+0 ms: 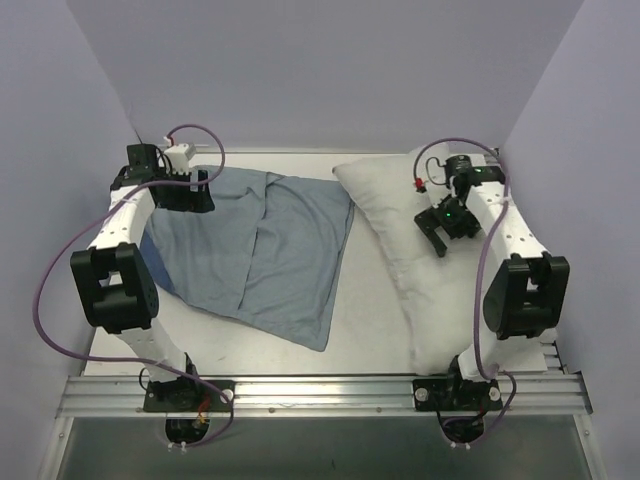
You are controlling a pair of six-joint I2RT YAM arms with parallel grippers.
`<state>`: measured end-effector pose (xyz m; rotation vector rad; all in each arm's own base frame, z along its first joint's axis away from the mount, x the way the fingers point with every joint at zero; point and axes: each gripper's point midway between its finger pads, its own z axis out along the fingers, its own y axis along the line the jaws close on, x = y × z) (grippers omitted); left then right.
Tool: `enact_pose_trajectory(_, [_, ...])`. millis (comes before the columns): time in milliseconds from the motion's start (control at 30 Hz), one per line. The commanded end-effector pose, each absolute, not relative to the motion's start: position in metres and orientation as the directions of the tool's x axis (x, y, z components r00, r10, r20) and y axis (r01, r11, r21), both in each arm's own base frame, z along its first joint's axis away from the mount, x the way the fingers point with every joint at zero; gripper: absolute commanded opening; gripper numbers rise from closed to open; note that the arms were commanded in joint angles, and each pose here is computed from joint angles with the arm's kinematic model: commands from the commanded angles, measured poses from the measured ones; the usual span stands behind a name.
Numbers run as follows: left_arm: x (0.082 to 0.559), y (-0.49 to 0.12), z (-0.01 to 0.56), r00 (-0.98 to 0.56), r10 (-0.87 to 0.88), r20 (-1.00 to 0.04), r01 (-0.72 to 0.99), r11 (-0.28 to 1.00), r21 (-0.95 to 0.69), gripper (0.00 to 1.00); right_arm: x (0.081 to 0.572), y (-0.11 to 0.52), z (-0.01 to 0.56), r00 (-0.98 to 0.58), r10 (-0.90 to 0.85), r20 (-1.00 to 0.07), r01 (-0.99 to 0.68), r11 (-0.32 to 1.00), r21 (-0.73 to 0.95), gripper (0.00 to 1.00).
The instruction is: Put the pillow into the pillowcase
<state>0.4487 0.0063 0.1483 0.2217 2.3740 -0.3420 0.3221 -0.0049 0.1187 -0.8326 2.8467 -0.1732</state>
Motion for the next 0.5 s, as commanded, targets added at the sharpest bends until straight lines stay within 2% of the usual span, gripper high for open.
enact_pose_trajectory(0, [0.442,0.0,0.173,-0.674,0.075,-0.735,0.305,0.935,-0.184,0.97,0.359,-0.092,0.181,-0.782,-0.612,-0.122,-0.502,0.733,-0.458,0.99])
enact_pose_trajectory(67, [0.438,-0.004,0.171,-0.675,0.075,-0.734,0.316,0.929,-0.195,0.97,0.382,-0.088,0.223,-0.741,-0.626,-0.244,-0.463,0.739,-0.49,1.0])
enact_pose_trajectory(133, [0.438,-0.007,0.172,-0.663,0.081,-0.744,0.335,0.921,-0.198,0.98,0.386,-0.08,0.242,-0.71,-0.638,-0.296,-0.462,0.74,-0.488,1.0])
enact_pose_trajectory(233, [0.44,-0.011,0.172,-0.658,0.08,-0.749,0.347,0.915,-0.208,0.98,0.385,-0.067,0.254,-0.737,-0.558,-0.382,-0.399,0.815,-0.421,1.0])
enact_pose_trajectory(267, [0.442,-0.011,0.176,-0.654,0.074,-0.753,0.345,0.915,-0.21,0.98,0.393,-0.055,0.256,-0.754,-0.477,-0.452,-0.343,0.872,-0.349,1.0])
enact_pose_trajectory(367, [0.443,-0.014,0.182,-0.646,0.065,-0.761,0.352,0.909,-0.221,0.97,0.413,-0.033,0.242,-0.796,-0.329,-0.508,-0.286,0.944,-0.162,1.0])
enact_pose_trajectory(400, [0.442,-0.014,0.183,-0.646,0.062,-0.761,0.349,0.91,-0.223,0.97,0.426,-0.028,0.253,-0.794,-0.235,-0.561,-0.214,0.971,-0.104,1.0])
enact_pose_trajectory(467, [0.441,-0.015,0.187,-0.639,0.063,-0.767,0.356,0.908,-0.222,0.98,0.453,-0.021,0.236,-0.815,-0.12,-0.567,-0.168,0.985,0.033,1.0])
